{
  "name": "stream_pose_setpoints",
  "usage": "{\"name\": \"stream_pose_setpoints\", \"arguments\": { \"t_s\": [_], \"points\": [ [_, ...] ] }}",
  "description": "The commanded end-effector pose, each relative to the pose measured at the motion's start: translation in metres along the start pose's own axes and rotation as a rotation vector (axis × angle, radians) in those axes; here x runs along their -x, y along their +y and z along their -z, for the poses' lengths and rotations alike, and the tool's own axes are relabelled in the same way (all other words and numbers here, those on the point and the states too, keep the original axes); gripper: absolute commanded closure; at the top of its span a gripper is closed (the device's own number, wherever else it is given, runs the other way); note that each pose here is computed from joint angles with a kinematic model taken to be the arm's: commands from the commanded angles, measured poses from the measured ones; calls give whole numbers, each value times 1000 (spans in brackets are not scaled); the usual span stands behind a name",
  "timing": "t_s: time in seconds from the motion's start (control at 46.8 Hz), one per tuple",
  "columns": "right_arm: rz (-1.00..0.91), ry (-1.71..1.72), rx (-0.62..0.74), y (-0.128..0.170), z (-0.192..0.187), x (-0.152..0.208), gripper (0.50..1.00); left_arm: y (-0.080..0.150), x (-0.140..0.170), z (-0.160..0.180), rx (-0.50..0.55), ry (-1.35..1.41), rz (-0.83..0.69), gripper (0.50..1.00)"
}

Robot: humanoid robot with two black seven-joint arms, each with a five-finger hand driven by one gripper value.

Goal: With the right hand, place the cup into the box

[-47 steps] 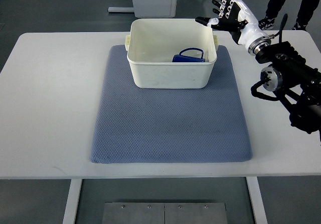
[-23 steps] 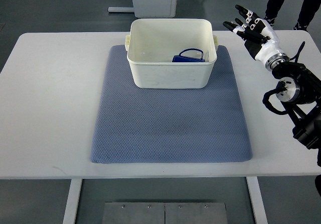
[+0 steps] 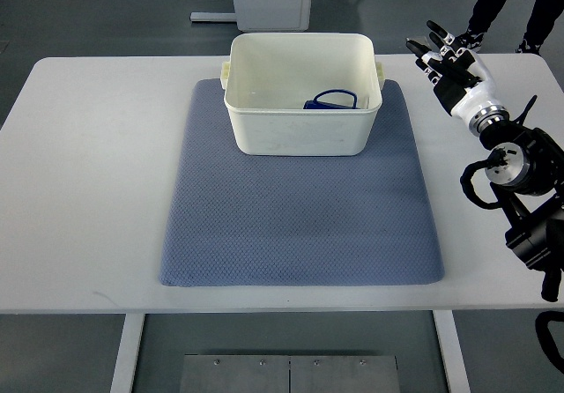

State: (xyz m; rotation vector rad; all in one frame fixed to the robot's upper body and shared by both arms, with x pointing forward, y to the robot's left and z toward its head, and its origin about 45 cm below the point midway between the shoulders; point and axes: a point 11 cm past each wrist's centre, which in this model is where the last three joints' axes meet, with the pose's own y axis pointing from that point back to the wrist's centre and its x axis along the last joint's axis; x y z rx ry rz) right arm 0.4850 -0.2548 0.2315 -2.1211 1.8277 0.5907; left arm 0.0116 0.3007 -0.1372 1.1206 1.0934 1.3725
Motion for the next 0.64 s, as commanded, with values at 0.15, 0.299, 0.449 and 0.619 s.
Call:
{"name": "stream_pose_setpoints", "arguments": {
  "t_s": [0.15, 0.299, 0.449, 0.619],
  "points": [
    [-39, -66, -69, 4, -5, -4, 500, 0, 0, -1, 1, 0, 0, 500],
    [-71, -72, -94, 5, -11, -12, 500, 0, 0, -1, 1, 0, 0, 500],
    [-84, -80, -77, 8, -21, -15, 500, 0, 0, 0, 1, -1, 2, 500],
    [-83, -86, -74, 8, -24, -15, 500, 0, 0, 0, -1, 0, 0, 500]
  ]
}}
